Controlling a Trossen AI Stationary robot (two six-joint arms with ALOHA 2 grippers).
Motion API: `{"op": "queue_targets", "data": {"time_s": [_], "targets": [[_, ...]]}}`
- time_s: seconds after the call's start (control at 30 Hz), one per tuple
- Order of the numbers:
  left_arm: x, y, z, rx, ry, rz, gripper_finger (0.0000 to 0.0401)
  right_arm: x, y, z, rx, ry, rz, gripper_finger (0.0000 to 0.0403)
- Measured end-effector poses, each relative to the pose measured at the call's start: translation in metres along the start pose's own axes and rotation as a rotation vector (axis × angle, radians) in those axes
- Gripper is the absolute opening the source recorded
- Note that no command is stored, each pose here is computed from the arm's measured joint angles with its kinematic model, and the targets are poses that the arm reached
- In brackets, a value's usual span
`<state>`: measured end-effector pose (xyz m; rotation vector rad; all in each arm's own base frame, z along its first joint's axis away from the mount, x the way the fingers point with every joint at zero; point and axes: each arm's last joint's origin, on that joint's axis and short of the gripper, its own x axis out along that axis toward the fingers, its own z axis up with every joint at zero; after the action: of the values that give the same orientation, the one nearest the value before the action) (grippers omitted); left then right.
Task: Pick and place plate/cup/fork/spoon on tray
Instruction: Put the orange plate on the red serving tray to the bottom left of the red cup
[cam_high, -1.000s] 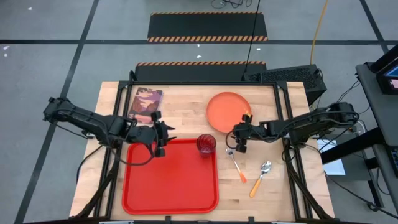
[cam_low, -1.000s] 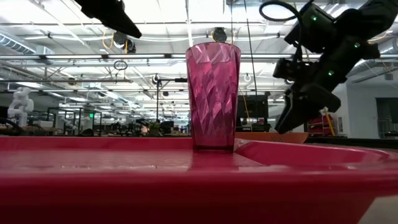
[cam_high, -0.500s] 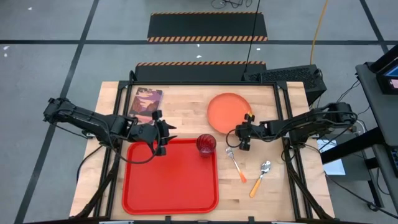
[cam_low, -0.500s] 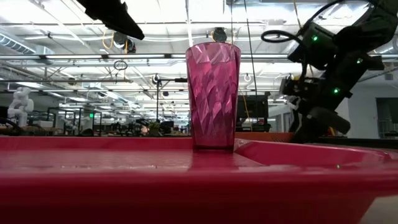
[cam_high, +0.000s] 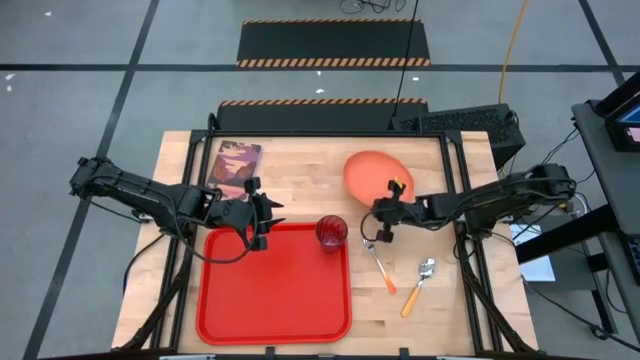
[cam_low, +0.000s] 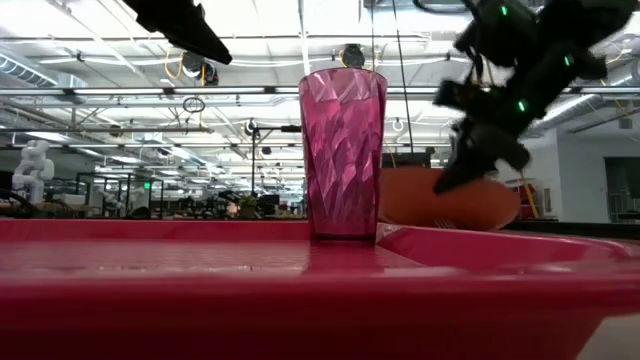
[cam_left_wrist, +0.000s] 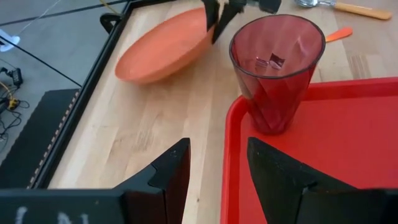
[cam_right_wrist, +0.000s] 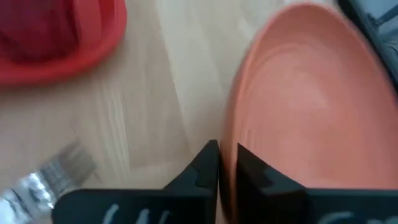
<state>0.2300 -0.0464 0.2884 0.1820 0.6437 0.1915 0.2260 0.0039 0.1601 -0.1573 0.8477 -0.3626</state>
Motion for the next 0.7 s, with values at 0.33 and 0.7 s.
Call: {"op": "queue_targets", "data": {"time_s": [0.33,0.7], "targets": [[-0.002,-0.006,0.006,-0.021,-0.067,-0.021,0.0163,-0.043,0.016,0.067,0.013,-0.072,-0.075,0.0003],[-0.011,-0.02,0.02,0.022,-0.221,-0.068,0.0163,-0.088,0.046,0.098,-0.06,-0.25,-0.053,0.0002]]}}
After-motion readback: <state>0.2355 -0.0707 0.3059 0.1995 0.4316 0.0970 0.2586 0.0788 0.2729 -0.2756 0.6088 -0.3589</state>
